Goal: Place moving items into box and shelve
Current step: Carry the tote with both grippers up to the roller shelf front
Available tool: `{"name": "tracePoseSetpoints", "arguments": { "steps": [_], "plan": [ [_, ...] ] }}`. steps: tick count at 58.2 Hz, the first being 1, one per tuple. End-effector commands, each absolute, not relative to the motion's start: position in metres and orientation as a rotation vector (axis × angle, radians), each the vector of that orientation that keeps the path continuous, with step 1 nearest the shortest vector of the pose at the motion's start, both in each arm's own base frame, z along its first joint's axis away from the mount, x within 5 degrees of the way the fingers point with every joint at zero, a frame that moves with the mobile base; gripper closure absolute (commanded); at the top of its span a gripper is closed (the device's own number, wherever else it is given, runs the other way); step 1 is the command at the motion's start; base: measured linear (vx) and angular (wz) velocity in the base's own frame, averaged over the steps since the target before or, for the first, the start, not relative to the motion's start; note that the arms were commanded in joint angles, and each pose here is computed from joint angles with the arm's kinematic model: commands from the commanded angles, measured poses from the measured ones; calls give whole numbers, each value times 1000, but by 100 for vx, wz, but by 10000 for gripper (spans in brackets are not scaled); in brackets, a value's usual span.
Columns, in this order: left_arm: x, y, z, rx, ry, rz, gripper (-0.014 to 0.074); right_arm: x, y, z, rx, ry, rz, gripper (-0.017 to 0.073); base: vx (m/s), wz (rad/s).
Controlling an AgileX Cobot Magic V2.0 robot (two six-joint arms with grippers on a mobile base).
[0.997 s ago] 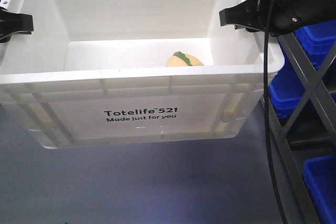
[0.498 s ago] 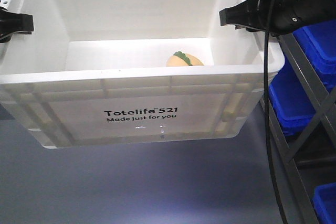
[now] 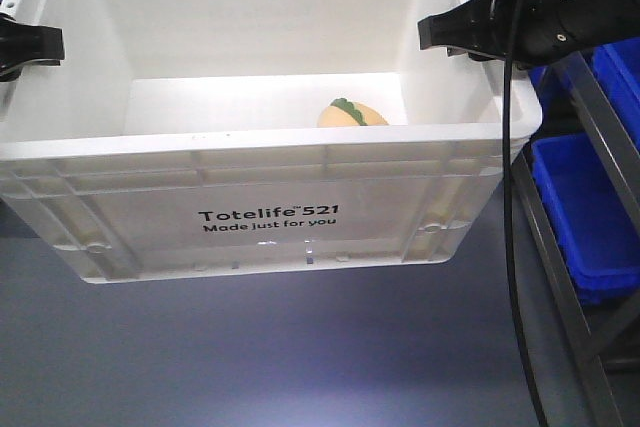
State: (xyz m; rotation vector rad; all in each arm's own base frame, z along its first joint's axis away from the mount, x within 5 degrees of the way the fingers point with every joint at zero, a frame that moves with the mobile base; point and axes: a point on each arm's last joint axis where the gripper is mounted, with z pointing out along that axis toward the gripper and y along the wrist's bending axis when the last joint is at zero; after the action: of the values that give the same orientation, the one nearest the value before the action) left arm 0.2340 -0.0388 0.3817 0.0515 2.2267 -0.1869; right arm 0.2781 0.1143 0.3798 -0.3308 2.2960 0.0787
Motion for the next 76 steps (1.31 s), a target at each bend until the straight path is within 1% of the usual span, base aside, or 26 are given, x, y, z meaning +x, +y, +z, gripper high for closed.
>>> {"name": "tracePoseSetpoints", "arguments": {
  "steps": [1, 36, 76],
  "plan": [
    [231, -38, 417, 86, 1981, -169, 538, 275, 108, 417, -345, 2072, 68, 449, 17, 23],
    [231, -38, 417, 86, 1981, -169, 538, 275, 108, 417, -344, 2075, 67, 449, 14, 34],
    [231, -38, 417, 86, 1981, -169, 538, 275, 108, 417, -344, 2075, 67, 449, 12, 47]
  ]
}}
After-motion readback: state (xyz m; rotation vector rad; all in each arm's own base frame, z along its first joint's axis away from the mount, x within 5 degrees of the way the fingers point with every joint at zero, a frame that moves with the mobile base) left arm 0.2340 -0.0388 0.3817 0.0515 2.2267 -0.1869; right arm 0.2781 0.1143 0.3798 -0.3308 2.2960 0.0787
